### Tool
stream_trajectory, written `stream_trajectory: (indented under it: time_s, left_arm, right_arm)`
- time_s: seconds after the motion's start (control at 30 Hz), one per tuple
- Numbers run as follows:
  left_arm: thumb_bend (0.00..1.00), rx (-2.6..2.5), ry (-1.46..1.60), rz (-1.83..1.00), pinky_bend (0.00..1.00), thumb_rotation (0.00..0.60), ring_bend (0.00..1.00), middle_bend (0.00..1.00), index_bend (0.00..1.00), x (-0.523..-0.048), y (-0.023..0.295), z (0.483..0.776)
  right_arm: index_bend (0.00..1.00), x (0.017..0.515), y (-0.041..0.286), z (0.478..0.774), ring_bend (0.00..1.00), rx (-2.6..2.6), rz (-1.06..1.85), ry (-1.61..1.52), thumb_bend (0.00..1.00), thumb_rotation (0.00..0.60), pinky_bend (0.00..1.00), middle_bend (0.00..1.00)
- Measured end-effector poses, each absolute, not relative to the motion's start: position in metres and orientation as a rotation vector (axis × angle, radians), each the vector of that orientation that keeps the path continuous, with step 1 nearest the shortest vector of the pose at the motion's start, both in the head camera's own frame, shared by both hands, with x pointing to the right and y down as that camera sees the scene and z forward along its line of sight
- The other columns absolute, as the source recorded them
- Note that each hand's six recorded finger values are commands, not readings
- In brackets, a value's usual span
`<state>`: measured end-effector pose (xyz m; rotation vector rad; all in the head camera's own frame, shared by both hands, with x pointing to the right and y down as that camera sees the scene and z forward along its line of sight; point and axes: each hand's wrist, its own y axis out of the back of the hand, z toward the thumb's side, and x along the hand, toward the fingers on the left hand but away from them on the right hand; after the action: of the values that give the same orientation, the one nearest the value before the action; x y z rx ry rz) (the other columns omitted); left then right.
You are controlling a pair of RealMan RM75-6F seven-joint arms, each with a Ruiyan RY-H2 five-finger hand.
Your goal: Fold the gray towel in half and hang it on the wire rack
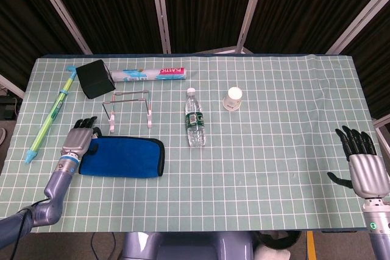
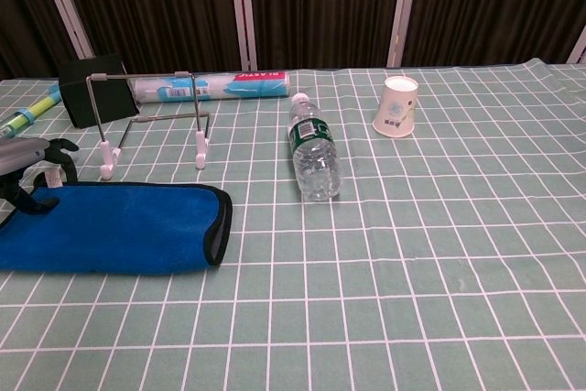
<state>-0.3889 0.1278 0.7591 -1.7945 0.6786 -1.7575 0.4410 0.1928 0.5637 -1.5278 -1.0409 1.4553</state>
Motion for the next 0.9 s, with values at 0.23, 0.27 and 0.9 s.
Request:
stream_trajectory:
  time_s: [0.23, 0.27, 0.9]
  left_arm:
    - [0.49, -1.793, 0.719, -1.736, 0.00, 0.600, 0.00, 0.00, 0.68, -0.3892, 0.1258, 0.7544]
    - [0.49, -1.794, 0.723, -1.733, 0.00, 0.600, 0.00, 0.00, 0.69, -0.3895, 0.1258, 0.7537]
    - [0.49, -1.793, 0.734, -1.729, 0.00, 0.600, 0.00, 0.00, 0.71, -0.3891, 0.1255, 0.7527]
  right_arm:
    - [0.00, 0.4409, 0.1926, 0.5643, 0.00, -1.529, 1.456, -1.039, 0.00, 0.600, 0.00, 0.00]
    - [0.00, 0.4410, 0.1926, 0.5644, 0.00, -1.529, 1.456, -1.040, 0.00, 0.600, 0.00, 0.00]
    - [0.00, 0.4407, 0.1929, 0.5653, 0.00, -1.529, 1.460, -1.035, 0.00, 0.600, 0.00, 0.00]
